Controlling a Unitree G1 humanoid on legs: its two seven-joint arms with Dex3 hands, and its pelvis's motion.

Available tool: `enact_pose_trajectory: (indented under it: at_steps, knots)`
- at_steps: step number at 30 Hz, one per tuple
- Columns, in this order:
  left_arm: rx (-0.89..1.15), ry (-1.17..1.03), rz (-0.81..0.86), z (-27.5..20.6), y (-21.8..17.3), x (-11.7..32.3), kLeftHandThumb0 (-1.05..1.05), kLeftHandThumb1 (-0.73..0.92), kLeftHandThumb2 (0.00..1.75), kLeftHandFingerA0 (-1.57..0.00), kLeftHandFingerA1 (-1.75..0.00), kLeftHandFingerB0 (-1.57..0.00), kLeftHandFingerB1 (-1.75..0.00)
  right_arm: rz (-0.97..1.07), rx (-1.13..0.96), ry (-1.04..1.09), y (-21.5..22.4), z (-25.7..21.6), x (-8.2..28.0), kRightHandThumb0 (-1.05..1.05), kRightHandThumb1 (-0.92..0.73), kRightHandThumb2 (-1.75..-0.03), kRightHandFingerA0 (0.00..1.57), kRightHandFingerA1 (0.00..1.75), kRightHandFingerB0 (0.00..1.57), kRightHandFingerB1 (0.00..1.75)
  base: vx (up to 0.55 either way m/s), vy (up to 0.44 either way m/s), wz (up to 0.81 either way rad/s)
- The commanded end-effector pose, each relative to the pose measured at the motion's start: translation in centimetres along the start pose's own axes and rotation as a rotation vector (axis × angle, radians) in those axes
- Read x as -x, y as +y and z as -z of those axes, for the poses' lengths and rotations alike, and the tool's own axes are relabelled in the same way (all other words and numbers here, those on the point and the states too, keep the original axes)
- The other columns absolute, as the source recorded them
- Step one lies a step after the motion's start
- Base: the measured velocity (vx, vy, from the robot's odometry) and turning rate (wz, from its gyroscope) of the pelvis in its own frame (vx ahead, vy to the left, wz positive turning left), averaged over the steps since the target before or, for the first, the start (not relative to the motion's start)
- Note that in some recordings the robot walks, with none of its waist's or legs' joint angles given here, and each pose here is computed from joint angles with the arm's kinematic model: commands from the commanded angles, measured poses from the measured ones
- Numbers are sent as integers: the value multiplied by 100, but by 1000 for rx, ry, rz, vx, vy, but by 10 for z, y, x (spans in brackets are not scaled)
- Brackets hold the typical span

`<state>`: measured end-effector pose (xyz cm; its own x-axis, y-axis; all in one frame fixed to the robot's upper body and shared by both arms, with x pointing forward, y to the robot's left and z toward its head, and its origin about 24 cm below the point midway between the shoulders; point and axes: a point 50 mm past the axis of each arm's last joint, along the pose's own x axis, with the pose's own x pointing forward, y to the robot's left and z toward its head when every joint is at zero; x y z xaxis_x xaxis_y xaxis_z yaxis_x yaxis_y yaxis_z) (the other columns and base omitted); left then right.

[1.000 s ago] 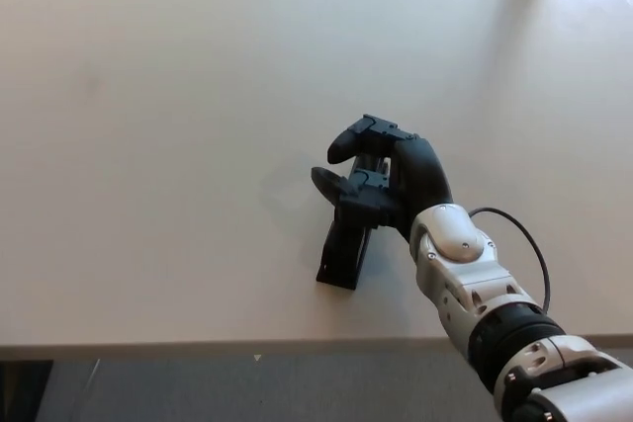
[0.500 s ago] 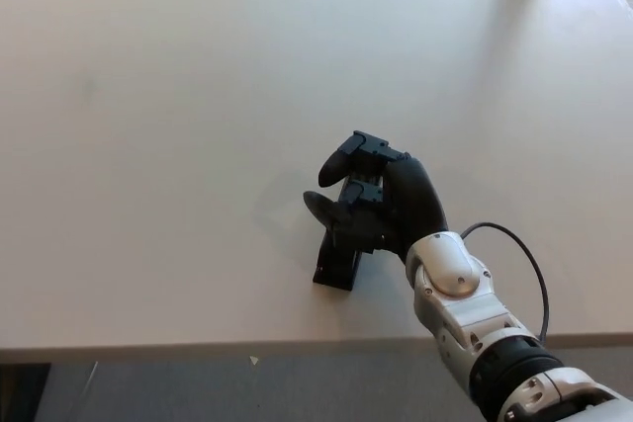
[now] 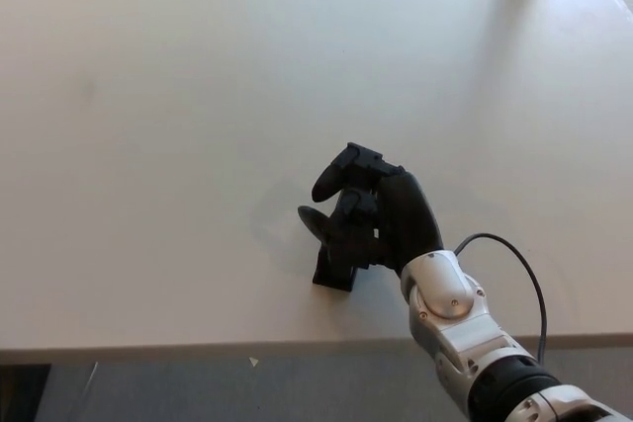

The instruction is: The robot uses its right hand to press on the stapler that is in the middle of the desk

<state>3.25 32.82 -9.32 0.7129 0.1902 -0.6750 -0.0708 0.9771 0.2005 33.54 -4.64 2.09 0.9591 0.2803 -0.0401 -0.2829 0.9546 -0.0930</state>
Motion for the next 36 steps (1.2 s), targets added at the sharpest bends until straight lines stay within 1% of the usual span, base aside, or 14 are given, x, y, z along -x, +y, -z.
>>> enact_pose_trajectory:
  at_steps: [1,2,4,8,9,10,14,21,22,23,24,30,31,36]
  knots:
    - [-65,-63,18,-7,3,3,-80,92,73,-19,-46,-17,-40,-194,-39,743,103,126,121,-21,-58,-58,79,175,62,171,0,0,0]
    - [-70,-60,16,-6,4,3,-38,55,115,-7,-52,-3,-50,-176,-77,706,101,121,113,-21,-61,-54,78,175,65,170,0,0,0]
    - [-71,-51,15,-4,7,5,-39,52,113,-7,-52,-3,-50,-146,-186,606,97,104,91,-22,-59,-55,78,175,68,170,0,0,0]
    - [-65,-49,10,-3,7,7,-38,55,115,-6,-52,-3,-50,-122,-241,402,85,64,50,-26,-55,-61,85,160,87,129,0,0,0]
    - [-59,-49,12,-2,6,8,-38,53,114,-5,-52,-3,-50,-111,-239,341,79,50,37,-30,-55,-61,88,162,87,130,0,0,0]
    - [-66,-50,12,-2,6,8,-38,53,114,-6,-52,-3,-50,-98,-252,274,73,37,27,-24,-53,-63,100,147,91,126,0,0,0]
    - [-59,-55,13,-2,7,8,-38,53,114,-6,-52,-2,-49,-64,-304,128,56,2,4,-13,-57,-59,77,174,68,171,0,0,0]
    - [-70,-69,14,-9,7,4,-38,55,115,-6,-52,-2,-49,-60,-402,-129,29,-60,-16,-11,-53,-59,88,175,77,172,0,0,0]
    - [-68,-70,13,-10,7,3,-38,54,114,-5,-52,-2,-49,-53,-401,-168,26,-70,-17,-16,-36,-82,120,136,109,131,0,0,0]
    - [-63,-79,13,-11,7,3,-78,92,71,-18,-45,-16,-40,-66,-423,-220,22,-80,-15,-11,-57,-56,83,175,74,169,0,0,0]
    - [-59,-83,15,-12,7,2,-89,75,113,-11,-51,-9,-48,-76,-431,-261,18,-88,-14,-13,-58,-55,81,175,71,170,0,0,0]
    - [-67,-91,11,-14,7,-1,-85,73,113,-16,-54,-13,-51,-83,-370,-416,-8,-127,6,-12,-60,-56,77,175,62,172,0,0,0]
    - [-62,-93,6,-14,7,-2,-38,56,115,-6,-52,-4,-50,-84,-371,-430,-15,-130,11,-10,-62,-54,75,175,59,175,0,0,0]
    - [-41,-95,1,-18,10,-5,-38,54,114,-6,-52,-3,-50,-66,-253,-511,-57,-138,36,-14,-63,-56,76,175,58,175,0,0,0]
